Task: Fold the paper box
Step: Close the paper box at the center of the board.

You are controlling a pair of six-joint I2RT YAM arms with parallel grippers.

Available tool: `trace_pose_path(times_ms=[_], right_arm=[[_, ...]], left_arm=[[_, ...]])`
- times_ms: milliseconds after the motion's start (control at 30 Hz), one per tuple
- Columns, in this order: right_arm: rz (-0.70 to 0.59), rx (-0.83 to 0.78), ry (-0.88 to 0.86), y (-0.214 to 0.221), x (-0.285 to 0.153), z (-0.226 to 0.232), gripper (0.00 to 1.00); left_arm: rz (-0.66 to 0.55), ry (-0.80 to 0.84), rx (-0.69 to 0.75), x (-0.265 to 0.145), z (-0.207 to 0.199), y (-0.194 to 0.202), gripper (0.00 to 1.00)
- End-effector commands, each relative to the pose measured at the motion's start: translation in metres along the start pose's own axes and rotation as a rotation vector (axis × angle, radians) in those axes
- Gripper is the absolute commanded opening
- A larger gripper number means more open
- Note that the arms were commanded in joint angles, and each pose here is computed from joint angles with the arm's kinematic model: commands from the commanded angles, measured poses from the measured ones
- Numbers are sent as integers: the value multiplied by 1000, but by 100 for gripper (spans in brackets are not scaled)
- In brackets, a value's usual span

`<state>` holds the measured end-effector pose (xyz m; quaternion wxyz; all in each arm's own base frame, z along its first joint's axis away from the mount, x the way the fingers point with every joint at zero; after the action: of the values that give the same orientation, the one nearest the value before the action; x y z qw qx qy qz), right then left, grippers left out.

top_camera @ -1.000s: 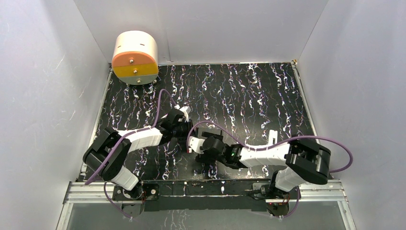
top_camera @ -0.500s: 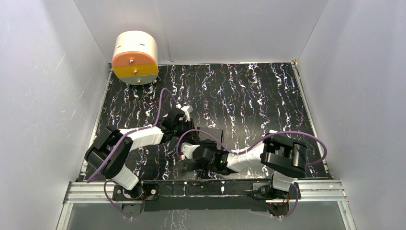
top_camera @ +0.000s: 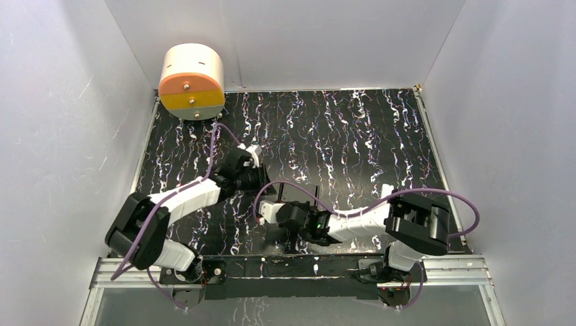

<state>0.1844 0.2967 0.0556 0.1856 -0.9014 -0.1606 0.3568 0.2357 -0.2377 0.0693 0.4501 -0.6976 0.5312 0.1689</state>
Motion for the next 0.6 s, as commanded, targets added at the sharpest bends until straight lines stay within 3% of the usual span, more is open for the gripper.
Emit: trace_pose_path(times_ms=[0,233,567], right_arm=[[-20,104,-125,1,-6,9,0],[-117,258,-273,-16,-19,-5,0],[-208,390,-401,-30,-27,-20,0]], left_arm=[[-98,22,-39,-40,-12,-32,31],[-227,-68,4,-91,-9,-60,48],[-232,-19,-129,-84,15,-4,50]])
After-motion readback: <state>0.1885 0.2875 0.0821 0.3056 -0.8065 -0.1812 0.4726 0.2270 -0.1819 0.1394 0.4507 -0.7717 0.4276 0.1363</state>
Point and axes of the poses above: each gripper's point midway between its finger pads, its own x axis out along the fingers, its own z axis along the line the jaws close on, y = z × x, the point moved 2 cm from there along -x, back along the fingers, and after that the axes turned 3 degrees about x, right-handed, at the moved point
